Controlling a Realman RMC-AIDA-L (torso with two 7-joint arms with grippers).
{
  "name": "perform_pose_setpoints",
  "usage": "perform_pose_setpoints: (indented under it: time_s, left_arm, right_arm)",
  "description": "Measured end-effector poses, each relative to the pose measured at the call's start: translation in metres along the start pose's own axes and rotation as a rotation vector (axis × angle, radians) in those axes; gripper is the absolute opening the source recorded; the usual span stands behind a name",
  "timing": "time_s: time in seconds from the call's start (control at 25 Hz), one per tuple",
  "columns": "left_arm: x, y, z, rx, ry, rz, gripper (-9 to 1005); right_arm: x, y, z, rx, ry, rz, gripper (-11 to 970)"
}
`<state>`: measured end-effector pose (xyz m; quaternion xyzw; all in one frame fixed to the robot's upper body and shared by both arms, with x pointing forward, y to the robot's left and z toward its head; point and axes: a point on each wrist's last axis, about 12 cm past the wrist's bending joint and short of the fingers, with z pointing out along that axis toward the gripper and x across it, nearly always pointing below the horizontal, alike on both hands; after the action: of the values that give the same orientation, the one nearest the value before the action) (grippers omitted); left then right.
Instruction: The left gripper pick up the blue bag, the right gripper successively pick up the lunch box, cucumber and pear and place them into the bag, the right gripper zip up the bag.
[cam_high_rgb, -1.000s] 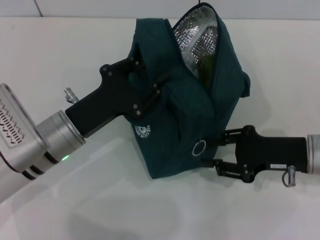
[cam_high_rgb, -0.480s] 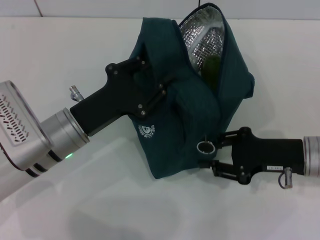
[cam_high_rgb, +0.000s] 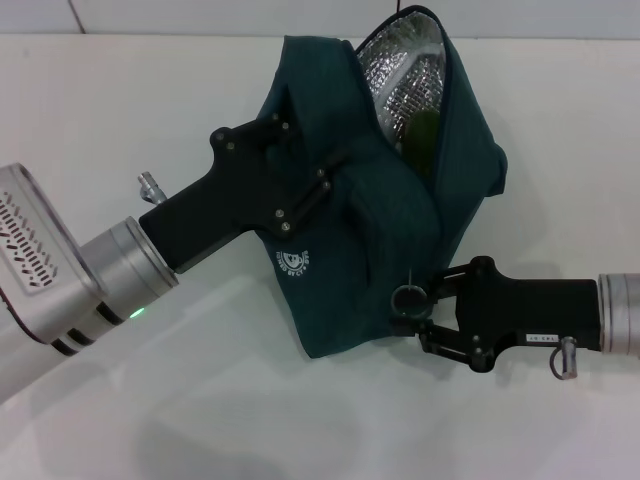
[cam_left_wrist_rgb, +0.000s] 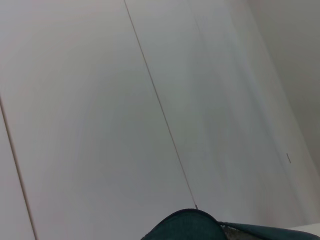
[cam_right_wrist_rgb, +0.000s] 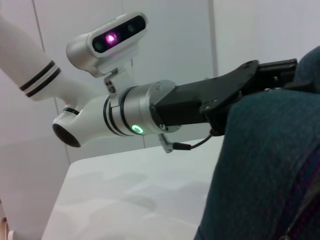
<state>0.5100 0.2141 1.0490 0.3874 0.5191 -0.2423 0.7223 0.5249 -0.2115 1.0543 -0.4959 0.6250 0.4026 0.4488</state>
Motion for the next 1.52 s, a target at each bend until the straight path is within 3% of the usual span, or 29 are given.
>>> perform_pose_setpoints:
  time_s: [0.36, 0.6, 0.72, 1.16, 1.32, 1.36, 1.52]
  left_arm:
    - [0.0, 0.001, 0.001, 0.002, 0.005, 0.002, 419]
    - [0.0, 0.001, 0.002, 0.003, 0.003, 0.003, 421]
    - [0.001, 0.0, 0.0, 0.0, 0.006, 0.0, 421]
    - [0.0, -0.004, -0.006, -0.004, -0.01, -0.017, 424]
    - [-0.004, -0.007, -0.009, -0.002, -0.045, -0.049, 510]
    - [-0.008, -0.005, -0.011, 0.01, -0.077, -0.12, 532]
    - [-0.013, 0.001, -0.012, 0.032, -0.103, -0.224, 622]
  right_arm:
    - [0.002, 0.0, 0.002, 0.003, 0.014, -0.013, 270]
    - [0.001, -0.001, 0.001, 0.018, -0.004, -0.091, 253]
    - [0.002, 0.001, -0.001, 0.029, -0.023, -0.134, 60]
    - [0.001, 0.004, 0.003, -0.012, -0.013, -0.208, 35]
    - [0.0, 0.004, 0.003, -0.012, -0.015, -0.214, 35]
    - [0.0, 0.004, 0.003, -0.01, -0.017, -0.214, 35]
    - [-0.004, 0.003, 0.003, -0.007, -0.045, -0.224, 35]
